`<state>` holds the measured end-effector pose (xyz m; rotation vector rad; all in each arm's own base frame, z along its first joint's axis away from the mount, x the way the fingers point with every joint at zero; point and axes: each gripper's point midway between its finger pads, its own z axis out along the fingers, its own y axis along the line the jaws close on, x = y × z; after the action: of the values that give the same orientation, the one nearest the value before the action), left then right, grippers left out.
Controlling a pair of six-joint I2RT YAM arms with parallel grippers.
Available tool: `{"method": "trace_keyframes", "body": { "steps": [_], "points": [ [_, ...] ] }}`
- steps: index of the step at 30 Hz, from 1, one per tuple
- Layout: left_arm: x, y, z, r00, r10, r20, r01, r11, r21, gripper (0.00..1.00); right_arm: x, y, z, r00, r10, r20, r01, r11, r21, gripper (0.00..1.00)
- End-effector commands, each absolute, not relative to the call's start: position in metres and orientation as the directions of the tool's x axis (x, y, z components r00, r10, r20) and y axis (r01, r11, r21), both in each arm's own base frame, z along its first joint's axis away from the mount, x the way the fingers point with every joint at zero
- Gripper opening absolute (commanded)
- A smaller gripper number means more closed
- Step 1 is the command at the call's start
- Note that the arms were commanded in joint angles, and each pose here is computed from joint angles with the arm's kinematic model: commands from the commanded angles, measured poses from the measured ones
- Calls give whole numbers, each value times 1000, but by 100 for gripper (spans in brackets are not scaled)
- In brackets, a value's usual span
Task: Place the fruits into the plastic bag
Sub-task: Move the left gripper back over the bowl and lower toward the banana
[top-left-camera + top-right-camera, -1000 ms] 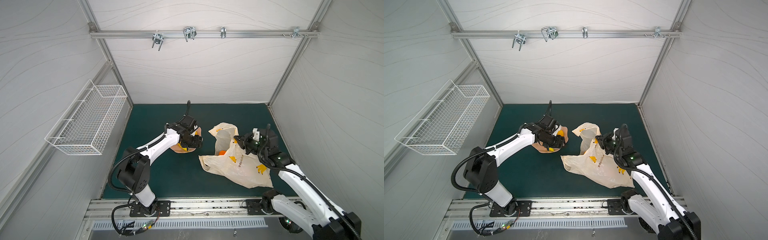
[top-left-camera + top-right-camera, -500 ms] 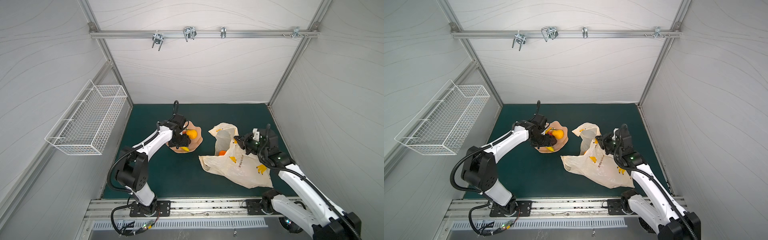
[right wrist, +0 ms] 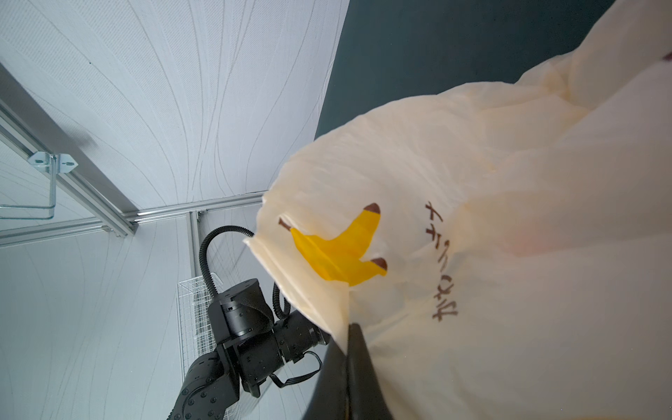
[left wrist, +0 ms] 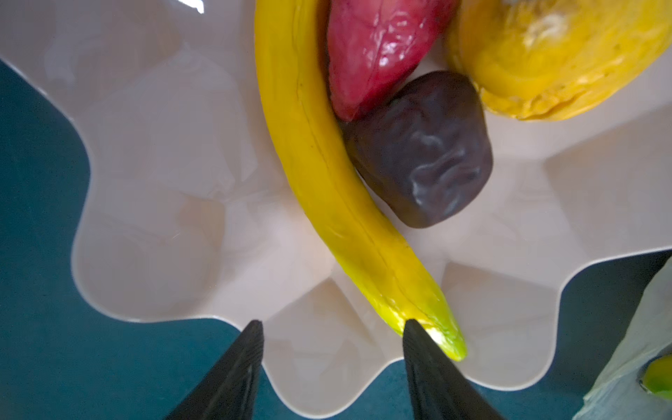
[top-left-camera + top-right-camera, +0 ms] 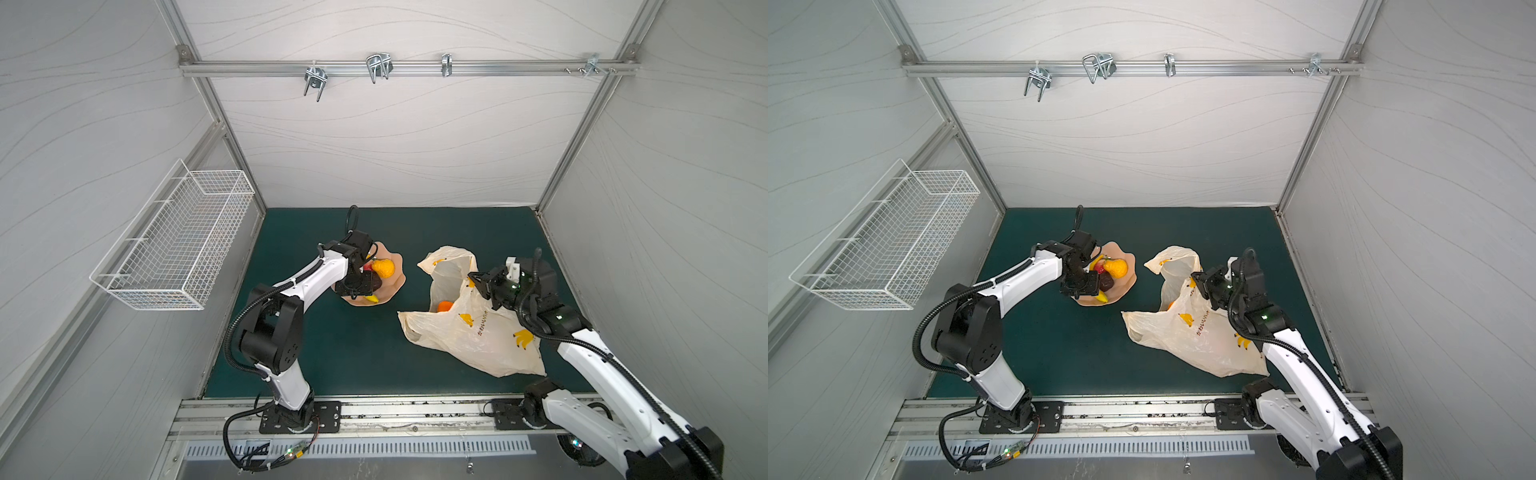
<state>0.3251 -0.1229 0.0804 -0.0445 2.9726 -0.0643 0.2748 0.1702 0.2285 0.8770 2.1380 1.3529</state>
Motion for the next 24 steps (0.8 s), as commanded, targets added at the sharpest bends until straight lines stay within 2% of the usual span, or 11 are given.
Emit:
{"method": "trace_keyframes", "body": {
  "steps": [1, 24],
  "points": [
    [340, -120, 85, -980, -52, -192, -47, 998, -32, 62, 273, 166, 231, -680, 732, -42, 276, 308, 910, 0],
    [371, -114, 59, -984, -107, -140, -105, 994, -24, 56, 269, 165, 233, -683, 729, -44, 272, 309, 911, 0]
  ]
}}
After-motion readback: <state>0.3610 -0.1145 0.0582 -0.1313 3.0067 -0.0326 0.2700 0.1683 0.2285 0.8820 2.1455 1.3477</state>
